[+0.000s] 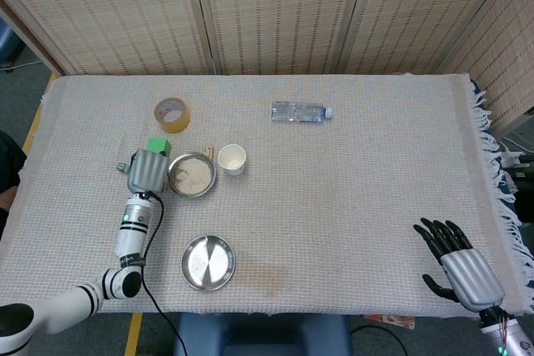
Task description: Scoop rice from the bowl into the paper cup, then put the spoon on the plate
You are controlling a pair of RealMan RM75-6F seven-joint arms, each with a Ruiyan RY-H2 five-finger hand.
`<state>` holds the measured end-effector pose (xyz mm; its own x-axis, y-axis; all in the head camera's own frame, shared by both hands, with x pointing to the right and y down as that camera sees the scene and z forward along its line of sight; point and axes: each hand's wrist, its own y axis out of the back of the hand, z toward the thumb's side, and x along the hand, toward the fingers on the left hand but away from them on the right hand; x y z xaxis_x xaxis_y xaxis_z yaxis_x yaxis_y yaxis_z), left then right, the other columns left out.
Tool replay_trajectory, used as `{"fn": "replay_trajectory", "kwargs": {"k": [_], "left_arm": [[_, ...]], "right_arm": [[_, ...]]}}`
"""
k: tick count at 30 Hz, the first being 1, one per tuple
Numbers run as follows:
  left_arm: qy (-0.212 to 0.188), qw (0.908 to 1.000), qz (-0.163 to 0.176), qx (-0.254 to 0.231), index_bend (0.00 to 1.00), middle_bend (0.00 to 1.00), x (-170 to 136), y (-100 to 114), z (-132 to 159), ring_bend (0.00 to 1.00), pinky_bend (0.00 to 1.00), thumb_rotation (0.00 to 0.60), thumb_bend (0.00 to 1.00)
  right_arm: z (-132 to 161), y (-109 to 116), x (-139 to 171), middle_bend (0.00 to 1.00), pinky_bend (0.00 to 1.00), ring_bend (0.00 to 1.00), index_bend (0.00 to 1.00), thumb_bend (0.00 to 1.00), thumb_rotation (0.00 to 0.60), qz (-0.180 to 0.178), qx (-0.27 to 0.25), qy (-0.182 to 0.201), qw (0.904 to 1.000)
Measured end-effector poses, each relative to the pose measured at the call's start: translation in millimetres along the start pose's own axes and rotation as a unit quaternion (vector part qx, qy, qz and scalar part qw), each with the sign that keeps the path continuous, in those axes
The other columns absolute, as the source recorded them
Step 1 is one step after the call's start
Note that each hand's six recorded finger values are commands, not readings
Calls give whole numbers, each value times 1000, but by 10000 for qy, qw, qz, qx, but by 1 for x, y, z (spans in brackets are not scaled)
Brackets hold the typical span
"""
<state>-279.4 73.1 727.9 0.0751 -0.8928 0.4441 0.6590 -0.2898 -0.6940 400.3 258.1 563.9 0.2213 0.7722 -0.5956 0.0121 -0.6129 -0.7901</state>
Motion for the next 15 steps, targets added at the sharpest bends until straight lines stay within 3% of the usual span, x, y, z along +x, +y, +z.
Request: {"fn": "replay_trajectory", "kwargs": {"k": [15], "left_arm": [[32,9973,-283,-670,770,1000,0,6,-12,1000,1000,600,406]], "right_arm": [[1,0,0,0,0,0,0,213,600,13,-2,10,10000]]}}
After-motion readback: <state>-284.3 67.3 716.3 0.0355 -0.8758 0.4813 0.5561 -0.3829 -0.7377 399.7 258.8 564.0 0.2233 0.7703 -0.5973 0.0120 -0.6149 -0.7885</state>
